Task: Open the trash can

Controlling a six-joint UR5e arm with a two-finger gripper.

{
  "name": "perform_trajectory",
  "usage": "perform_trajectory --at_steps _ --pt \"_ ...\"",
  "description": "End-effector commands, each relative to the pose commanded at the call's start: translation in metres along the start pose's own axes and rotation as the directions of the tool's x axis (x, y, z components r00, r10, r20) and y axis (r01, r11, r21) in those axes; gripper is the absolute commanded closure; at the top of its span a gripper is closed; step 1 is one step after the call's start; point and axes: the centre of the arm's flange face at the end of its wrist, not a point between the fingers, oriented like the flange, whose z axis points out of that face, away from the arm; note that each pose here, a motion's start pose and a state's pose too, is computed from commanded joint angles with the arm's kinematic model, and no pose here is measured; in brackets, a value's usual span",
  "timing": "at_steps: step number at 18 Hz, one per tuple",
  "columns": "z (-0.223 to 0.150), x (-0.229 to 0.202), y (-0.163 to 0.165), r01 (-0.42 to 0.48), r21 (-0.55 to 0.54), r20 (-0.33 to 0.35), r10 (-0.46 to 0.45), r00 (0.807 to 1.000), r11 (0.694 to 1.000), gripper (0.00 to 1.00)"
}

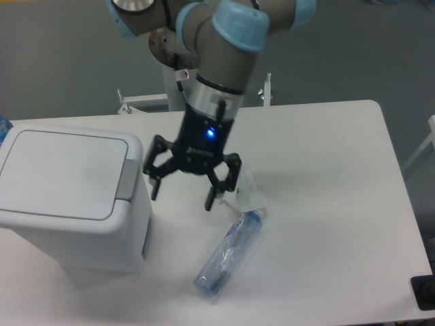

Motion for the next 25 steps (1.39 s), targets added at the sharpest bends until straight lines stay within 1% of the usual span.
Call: perform_trajectory --at_steps 1,8,25 --pt "0.003 0.006 0.001 -0.01 -0.006 -0.005 0.01 1.0 1.0 0.0" --pt "0.02 0.0 0.009 -0.011 -0.033 -0.011 0.011 1.0 0.999 0.0" --pt "0.025 -0.002 0.013 -0.009 -0.043 -0.01 0.008 1.0 0.999 0.0"
